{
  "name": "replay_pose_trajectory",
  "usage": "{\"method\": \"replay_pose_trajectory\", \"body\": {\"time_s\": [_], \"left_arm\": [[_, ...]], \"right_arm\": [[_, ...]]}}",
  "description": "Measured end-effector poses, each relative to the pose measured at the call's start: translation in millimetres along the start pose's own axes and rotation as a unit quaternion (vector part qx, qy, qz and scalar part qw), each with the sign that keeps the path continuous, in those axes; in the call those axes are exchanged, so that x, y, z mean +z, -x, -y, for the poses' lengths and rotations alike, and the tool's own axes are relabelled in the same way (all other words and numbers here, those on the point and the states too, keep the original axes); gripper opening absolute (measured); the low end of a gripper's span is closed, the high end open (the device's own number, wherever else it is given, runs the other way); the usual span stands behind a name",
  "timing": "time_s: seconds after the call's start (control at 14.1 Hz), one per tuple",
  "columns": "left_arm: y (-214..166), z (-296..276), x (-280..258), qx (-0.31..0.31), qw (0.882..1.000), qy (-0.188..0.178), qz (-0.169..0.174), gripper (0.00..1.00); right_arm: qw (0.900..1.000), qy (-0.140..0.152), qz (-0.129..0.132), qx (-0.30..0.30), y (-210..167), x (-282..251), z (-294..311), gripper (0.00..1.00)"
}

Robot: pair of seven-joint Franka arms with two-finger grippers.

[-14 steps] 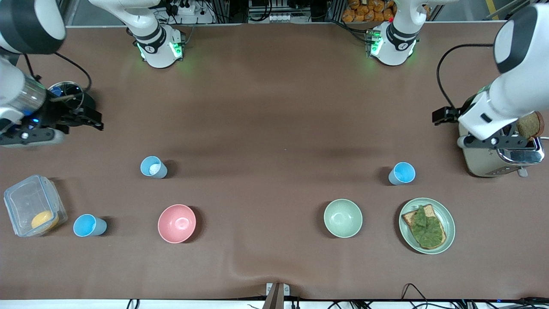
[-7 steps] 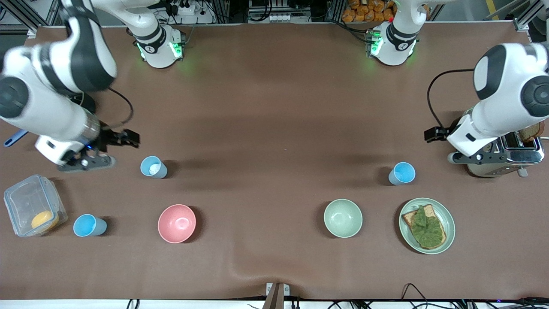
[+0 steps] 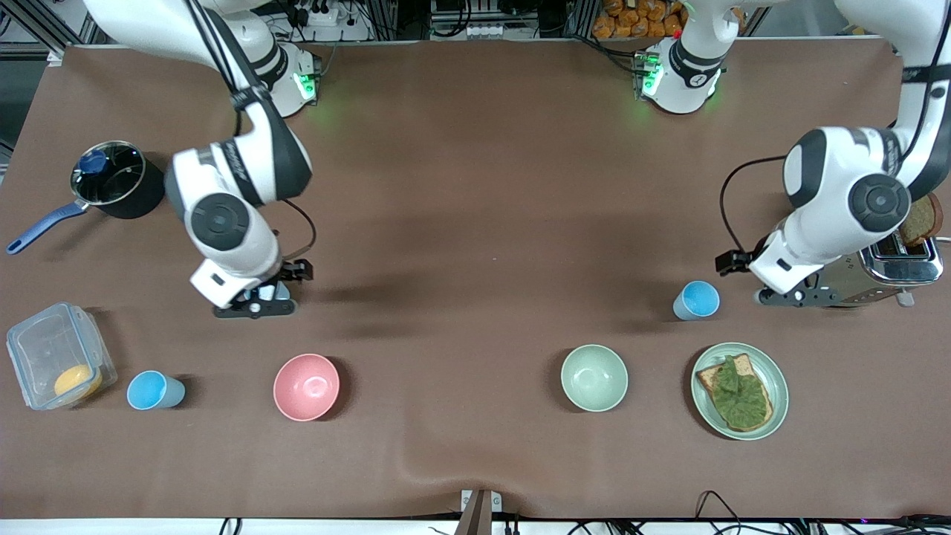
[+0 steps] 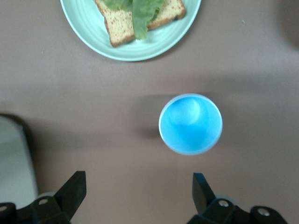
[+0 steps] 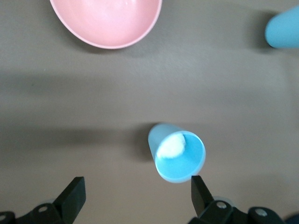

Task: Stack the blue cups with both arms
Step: 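Lower both grippers and grasp the blue cups at their rims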

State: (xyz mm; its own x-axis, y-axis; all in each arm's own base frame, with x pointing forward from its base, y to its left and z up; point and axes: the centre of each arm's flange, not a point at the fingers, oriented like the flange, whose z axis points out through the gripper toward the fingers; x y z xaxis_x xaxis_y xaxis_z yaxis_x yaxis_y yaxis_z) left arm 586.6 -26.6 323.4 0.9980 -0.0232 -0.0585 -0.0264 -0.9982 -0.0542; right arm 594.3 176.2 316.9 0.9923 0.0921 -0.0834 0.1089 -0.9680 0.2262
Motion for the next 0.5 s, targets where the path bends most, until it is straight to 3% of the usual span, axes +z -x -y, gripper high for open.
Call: {"method": "replay_pose_trajectory", "body": {"time_s": [0.21, 0.5], "left_arm": [[-17, 5, 26, -0.005, 1.000, 0.003, 0.002, 1.00], [-27, -1, 54, -0.001, 1.000, 0.006, 0.008, 1.00]], "right_arm": [[1.000, -0.009, -0.018, 0.005, 9, 53, -16, 1.00], [1.000, -0.012, 0.000, 0.007, 22, 97, -22, 1.00]]}}
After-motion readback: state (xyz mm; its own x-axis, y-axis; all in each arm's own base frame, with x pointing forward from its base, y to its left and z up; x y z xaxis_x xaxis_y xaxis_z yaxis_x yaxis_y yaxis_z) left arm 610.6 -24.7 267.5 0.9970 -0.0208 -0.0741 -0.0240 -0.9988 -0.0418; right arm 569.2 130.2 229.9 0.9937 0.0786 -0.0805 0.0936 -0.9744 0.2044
